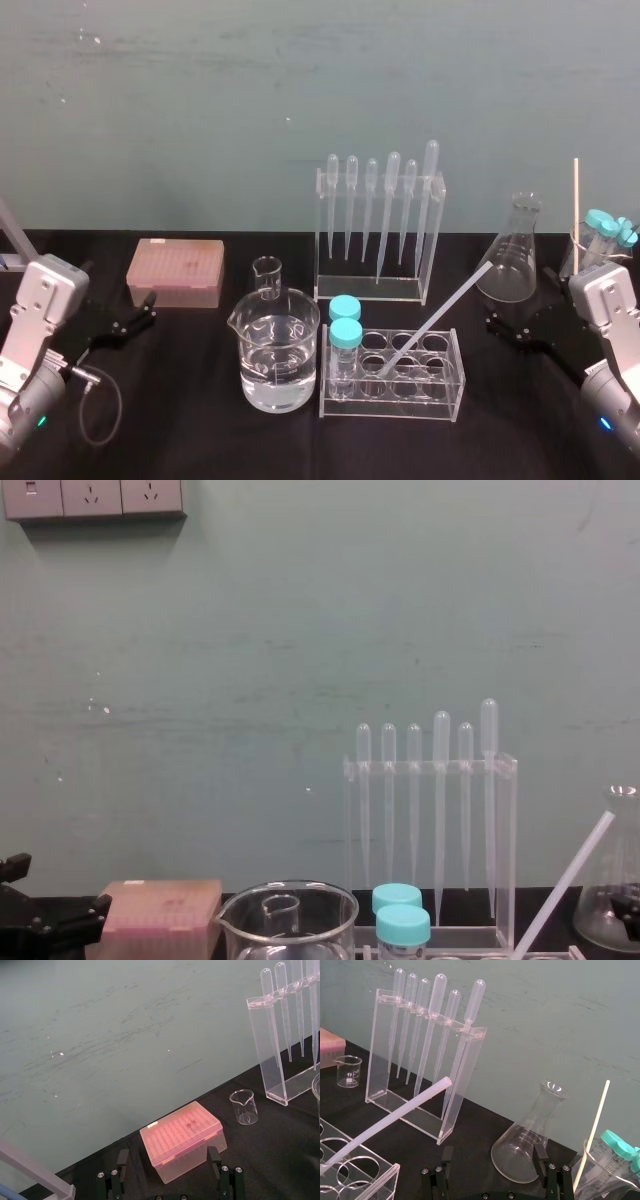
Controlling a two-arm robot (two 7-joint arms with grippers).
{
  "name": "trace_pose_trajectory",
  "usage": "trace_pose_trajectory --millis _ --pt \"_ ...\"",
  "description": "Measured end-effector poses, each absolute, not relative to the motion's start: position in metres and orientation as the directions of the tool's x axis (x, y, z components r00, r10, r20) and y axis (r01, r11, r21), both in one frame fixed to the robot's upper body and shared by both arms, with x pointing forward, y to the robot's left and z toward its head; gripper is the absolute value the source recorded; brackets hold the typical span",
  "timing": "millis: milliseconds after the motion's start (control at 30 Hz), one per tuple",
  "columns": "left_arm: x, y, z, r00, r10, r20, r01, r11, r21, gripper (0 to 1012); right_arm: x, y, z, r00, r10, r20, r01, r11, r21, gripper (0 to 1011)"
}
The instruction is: Pick up the stirring rod with one hand, then place it down.
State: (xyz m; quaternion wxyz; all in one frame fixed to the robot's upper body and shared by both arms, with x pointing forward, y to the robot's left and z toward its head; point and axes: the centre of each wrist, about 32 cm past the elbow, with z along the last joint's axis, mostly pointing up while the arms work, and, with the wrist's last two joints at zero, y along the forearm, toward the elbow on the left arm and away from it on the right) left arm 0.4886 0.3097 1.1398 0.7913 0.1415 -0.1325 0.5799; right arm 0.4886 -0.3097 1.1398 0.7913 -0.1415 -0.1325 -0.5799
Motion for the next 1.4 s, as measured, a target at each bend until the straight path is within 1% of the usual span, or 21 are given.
trace_pose_trajectory --millis 1400 --pt "0.4886 0.3097 1.1398 0.292 0.88 0.374 -0.955 0.287 0.07 1000 0.4886 -0.3097 1.1398 0.292 -0.88 0.374 0.955 0.287 -0.07 1000"
